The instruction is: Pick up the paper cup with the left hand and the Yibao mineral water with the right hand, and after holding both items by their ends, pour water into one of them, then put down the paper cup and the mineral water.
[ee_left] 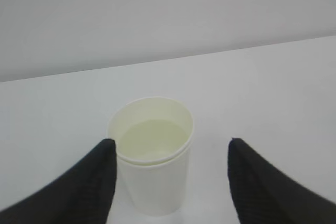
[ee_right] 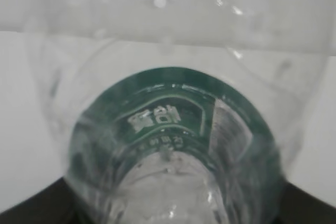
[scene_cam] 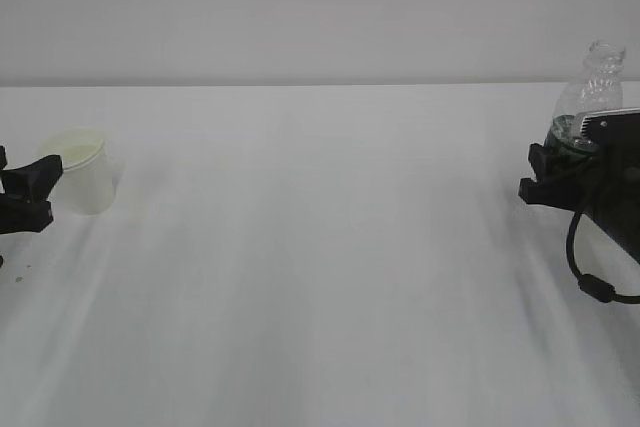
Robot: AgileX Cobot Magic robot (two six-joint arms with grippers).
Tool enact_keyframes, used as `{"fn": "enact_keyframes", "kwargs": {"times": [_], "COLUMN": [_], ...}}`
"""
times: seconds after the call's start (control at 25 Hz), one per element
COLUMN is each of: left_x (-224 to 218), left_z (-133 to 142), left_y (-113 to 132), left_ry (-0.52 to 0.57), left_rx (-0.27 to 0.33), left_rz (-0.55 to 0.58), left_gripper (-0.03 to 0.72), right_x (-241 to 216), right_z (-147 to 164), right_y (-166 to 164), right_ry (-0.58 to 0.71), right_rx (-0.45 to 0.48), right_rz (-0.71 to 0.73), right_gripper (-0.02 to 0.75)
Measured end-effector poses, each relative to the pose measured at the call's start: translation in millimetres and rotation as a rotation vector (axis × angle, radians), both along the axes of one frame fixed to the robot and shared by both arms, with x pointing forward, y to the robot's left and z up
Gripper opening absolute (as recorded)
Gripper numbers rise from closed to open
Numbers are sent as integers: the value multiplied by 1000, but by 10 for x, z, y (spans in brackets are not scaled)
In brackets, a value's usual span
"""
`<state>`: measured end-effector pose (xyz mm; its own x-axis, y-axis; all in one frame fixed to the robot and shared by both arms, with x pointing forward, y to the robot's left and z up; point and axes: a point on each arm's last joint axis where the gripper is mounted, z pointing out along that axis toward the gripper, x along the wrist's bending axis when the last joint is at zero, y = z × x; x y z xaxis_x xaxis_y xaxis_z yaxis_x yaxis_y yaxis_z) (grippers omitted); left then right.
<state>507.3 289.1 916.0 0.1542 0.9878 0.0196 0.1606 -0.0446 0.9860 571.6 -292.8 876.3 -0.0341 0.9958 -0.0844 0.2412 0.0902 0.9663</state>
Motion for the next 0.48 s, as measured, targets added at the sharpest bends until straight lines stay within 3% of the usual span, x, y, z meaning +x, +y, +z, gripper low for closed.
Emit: {"fn": "enact_keyframes", "kwargs": {"times": [0.48], "left_x": [0], "left_z": [0], "left_y": [0], "left_ry": [0], "left_rx": [0], "left_rz": [0], "left_gripper": [475], "right_x": [-13], "right_z": [-215], "right_y": [0], "right_ry": [26], "right_rx": [-7], "right_rz": [2], "right_gripper": [426]}}
